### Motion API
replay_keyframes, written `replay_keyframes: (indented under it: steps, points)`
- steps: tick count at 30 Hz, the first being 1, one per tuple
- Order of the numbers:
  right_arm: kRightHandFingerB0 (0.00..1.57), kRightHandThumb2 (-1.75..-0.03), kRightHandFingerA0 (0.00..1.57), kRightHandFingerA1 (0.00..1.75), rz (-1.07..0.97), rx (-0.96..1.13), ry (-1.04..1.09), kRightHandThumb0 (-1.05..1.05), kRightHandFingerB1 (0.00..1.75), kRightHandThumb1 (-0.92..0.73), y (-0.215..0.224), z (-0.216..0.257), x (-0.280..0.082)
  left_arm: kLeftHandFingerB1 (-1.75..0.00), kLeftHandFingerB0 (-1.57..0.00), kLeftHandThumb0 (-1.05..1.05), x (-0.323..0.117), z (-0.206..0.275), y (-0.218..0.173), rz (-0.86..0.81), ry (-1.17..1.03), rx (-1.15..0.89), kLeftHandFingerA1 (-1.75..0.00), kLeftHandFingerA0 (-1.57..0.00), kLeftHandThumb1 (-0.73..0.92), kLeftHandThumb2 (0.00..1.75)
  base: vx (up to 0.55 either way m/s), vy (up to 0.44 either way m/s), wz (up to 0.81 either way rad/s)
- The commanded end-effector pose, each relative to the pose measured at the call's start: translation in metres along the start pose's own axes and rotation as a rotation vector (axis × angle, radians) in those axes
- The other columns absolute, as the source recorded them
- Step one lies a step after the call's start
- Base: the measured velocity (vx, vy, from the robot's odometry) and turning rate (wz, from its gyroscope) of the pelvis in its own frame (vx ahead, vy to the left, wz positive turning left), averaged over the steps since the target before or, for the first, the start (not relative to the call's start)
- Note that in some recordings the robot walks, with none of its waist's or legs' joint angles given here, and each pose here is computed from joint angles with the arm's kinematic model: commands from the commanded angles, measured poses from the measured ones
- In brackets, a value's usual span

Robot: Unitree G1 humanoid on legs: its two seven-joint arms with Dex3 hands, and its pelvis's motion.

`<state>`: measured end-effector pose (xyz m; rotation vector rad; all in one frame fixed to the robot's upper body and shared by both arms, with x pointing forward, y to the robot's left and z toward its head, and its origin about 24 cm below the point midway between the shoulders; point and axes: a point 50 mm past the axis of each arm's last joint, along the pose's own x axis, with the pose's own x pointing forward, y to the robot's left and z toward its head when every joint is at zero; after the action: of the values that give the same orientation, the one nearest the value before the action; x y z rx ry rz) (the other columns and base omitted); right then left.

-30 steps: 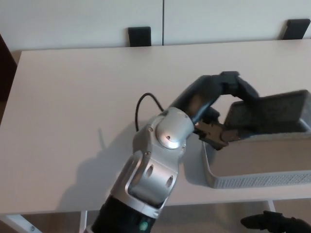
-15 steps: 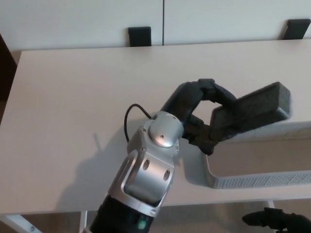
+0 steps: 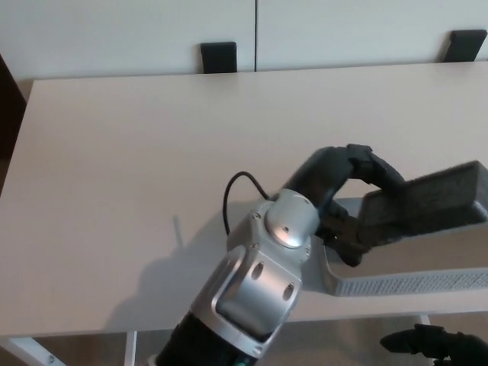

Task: The robot walks towards a desk on which an eraser is kept on the left hand side and a container is kept on the right hand side. The robot picks up the eraser using its left hand and places it in the container.

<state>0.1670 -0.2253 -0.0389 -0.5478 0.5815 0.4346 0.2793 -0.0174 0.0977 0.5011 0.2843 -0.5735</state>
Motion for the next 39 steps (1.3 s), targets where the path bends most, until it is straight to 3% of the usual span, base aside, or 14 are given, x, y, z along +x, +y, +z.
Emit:
replay_keyframes:
  steps: [1,3,4,5,7,11,15,16,26,27,28,29,36,39]
  points:
    - [0.43,-0.59,0.63,0.46,-0.003,-0.019,0.001,-0.36,0.38,-0.68,-0.003,0.0,-0.002,-0.8,-0.98,-0.32,-0.003,0.004,-0.016,-0.059,0.035,-0.077,-0.92,-1.33,0.64,0.73,0.0,0.0,0.0]
    - [0.44,-0.6,0.63,0.46,-0.009,-0.018,-0.005,-0.35,0.39,-0.68,-0.005,0.002,-0.002,-0.51,-0.76,-0.47,-0.001,0.004,-0.015,-0.052,0.044,-0.11,-0.64,-1.09,0.65,0.61,0.0,0.0,0.0]
    - [0.41,-0.78,0.59,0.56,-0.017,-0.017,-0.012,-0.42,0.49,-0.57,-0.008,0.004,0.001,-0.35,-0.36,-0.55,-0.002,0.008,-0.013,-0.046,0.047,-0.114,-0.43,-0.39,0.6,0.58,0.0,0.0,0.0]
    - [0.4,-0.78,0.59,0.56,-0.015,-0.018,-0.007,-0.42,0.48,-0.57,-0.006,0.003,0.001,-0.47,0.0,-0.36,-0.003,0.009,-0.013,-0.003,0.057,0.001,-0.51,-0.02,0.32,0.92,0.0,0.0,0.0]
    - [0.44,-0.59,0.63,0.47,-0.009,-0.023,0.001,-0.34,0.38,-0.67,-0.003,0.0,-0.003,-0.02,-0.08,-0.95,-0.005,0.007,-0.016,0.044,0.072,0.064,0.0,0.0,0.58,0.92,0.0,0.0,0.03]
    - [0.41,-0.79,0.6,0.57,-0.016,-0.052,-0.017,-0.43,0.49,-0.57,-0.008,0.007,0.0,0.0,0.0,-0.91,-0.002,0.007,-0.005,0.104,0.06,0.01,-0.05,0.0,0.51,0.93,0.0,0.0,0.0]
    - [0.4,-0.78,0.58,0.57,-0.016,-0.059,-0.022,-0.43,0.49,-0.57,-0.007,0.007,-0.001,-0.01,0.0,-0.93,-0.002,0.005,-0.001,0.108,0.072,-0.011,0.0,0.0,0.51,0.9,0.0,0.0,0.0]
    - [0.43,-0.6,0.62,0.46,-0.012,-0.06,-0.021,-0.35,0.38,-0.68,-0.006,0.007,-0.002,-0.01,0.0,-0.92,-0.003,0.004,-0.001,0.108,0.075,-0.01,0.0,0.0,0.51,0.89,0.0,0.0,0.0]
    - [0.4,-0.79,0.6,0.57,-0.014,-0.075,-0.017,-0.44,0.48,-0.57,-0.006,0.007,0.0,0.0,0.0,-0.95,-0.015,0.011,0.008,0.114,-0.033,0.069,0.0,0.0,0.55,0.96,0.0,0.0,0.0]
    - [0.44,-0.6,0.64,0.46,-0.012,-0.075,-0.017,-0.36,0.38,-0.68,-0.007,0.008,-0.001,-0.02,0.0,-0.96,-0.023,0.017,0.011,0.127,-0.112,0.131,0.0,0.0,0.55,0.97,0.0,0.0,0.0]
    - [0.37,-0.8,0.55,0.56,-0.01,-0.074,-0.021,-0.43,0.48,-0.58,-0.007,0.01,-0.001,-0.02,0.0,-0.95,-0.032,0.023,0.014,0.123,-0.188,0.15,0.0,0.0,0.55,0.97,0.0,0.0,0.0]
    - [0.43,-0.6,0.59,0.45,-0.007,-0.069,-0.015,-0.35,0.38,-0.69,-0.006,0.008,-0.001,-0.06,-0.01,-0.94,-0.042,0.029,0.016,0.126,-0.253,0.182,0.0,0.0,0.55,0.97,0.0,0.0,0.0]
    - [0.43,-0.59,0.63,0.46,-0.002,-0.061,0.013,-0.35,0.38,-0.68,-0.002,-0.004,-0.004,-0.23,-0.05,-0.86,-0.148,0.057,0.049,0.024,-0.668,0.303,-0.07,-0.04,0.55,0.97,0.0,0.0,0.0]
    - [0.38,-0.79,0.58,0.57,0.003,-0.009,0.039,-0.44,0.48,-0.57,0.004,-0.013,-0.009,-0.33,-0.07,-0.86,-0.183,0.051,0.075,-0.161,-0.776,0.288,-0.1,-0.07,0.55,0.96,0.0,0.0,0.0]
